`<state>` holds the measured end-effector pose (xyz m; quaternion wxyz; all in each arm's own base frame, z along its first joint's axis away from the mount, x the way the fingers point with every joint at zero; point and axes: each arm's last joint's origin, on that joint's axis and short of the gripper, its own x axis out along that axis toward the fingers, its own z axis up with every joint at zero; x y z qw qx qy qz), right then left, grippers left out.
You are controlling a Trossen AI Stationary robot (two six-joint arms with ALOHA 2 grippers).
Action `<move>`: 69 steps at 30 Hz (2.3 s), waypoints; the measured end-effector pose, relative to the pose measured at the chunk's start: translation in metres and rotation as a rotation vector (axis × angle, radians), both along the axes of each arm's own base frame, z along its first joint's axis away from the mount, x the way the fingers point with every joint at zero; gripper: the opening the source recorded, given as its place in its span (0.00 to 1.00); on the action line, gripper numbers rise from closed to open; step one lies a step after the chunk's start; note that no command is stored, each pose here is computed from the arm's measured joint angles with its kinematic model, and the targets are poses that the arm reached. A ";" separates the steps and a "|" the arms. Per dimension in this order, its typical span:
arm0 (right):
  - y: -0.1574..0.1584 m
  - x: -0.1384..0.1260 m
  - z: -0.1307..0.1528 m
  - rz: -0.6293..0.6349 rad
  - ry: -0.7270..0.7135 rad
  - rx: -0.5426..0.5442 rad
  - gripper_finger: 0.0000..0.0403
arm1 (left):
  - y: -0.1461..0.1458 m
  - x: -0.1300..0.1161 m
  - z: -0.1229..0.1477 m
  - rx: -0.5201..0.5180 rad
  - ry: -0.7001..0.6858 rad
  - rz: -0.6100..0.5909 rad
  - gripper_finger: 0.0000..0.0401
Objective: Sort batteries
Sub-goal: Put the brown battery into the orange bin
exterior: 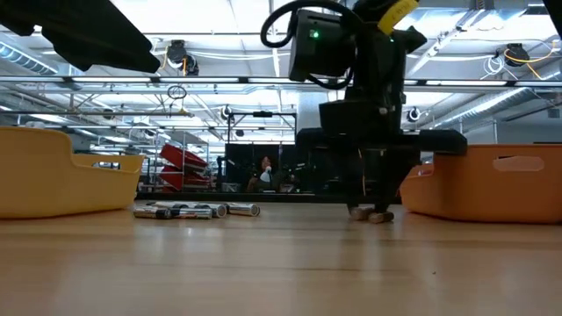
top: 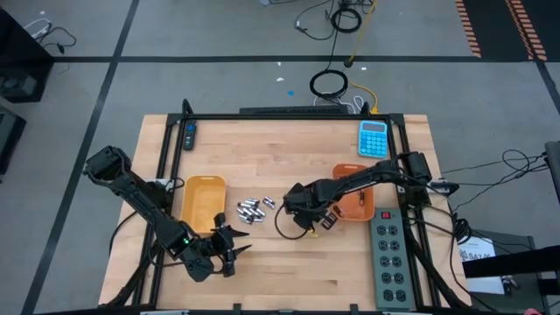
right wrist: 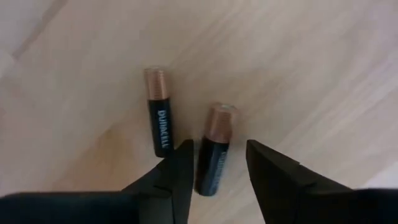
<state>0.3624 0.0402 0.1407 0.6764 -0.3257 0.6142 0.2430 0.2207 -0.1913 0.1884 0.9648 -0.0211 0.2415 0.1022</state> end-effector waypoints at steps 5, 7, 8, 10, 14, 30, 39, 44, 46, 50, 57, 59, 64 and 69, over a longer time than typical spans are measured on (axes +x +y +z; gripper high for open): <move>-0.001 0.001 -0.001 -0.011 -0.008 0.000 0.27 | 0.001 0.000 0.000 0.000 0.000 0.002 0.42; -0.002 0.000 -0.001 -0.042 -0.007 0.002 0.20 | 0.001 0.000 0.000 0.000 0.000 0.002 0.42; -0.002 0.000 -0.001 -0.065 -0.009 0.004 0.16 | 0.001 0.000 0.000 0.000 0.000 0.002 0.42; -0.003 0.001 -0.001 -0.108 -0.018 0.002 0.08 | 0.001 0.000 0.000 0.000 0.000 0.002 0.42; -0.003 0.001 -0.001 -0.146 -0.025 -0.003 0.04 | 0.001 0.000 0.000 0.000 0.000 0.002 0.42; -0.017 0.000 0.063 -0.273 -0.114 -0.038 0.04 | 0.001 0.000 -0.001 0.012 0.011 0.002 0.42; -0.027 -0.066 0.130 -0.813 0.016 -0.001 0.04 | 0.014 0.006 -0.004 0.065 0.051 0.038 0.42; -0.032 -0.104 0.126 -1.081 0.159 -0.080 0.06 | 0.025 0.015 -0.004 0.108 0.064 0.062 0.42; -0.032 -0.113 0.117 -1.113 0.182 -0.079 0.07 | 0.029 0.017 -0.004 0.115 0.066 0.072 0.42; -0.034 -0.125 0.090 -1.141 0.196 -0.086 0.08 | 0.032 0.020 -0.004 0.128 0.074 0.073 0.42; -0.032 -0.126 0.063 -1.150 0.169 -0.010 0.20 | 0.033 0.020 -0.004 0.147 0.093 0.043 0.42; -0.032 -0.126 0.064 -1.151 0.175 -0.003 0.25 | 0.034 0.021 -0.004 0.153 0.100 0.034 0.42; -0.032 -0.122 0.071 -1.149 0.155 0.012 0.31 | 0.039 0.025 -0.005 0.136 0.118 0.030 0.42; -0.030 -0.110 0.095 -1.149 0.088 0.057 0.32 | 0.039 0.026 -0.005 0.133 0.118 0.031 0.42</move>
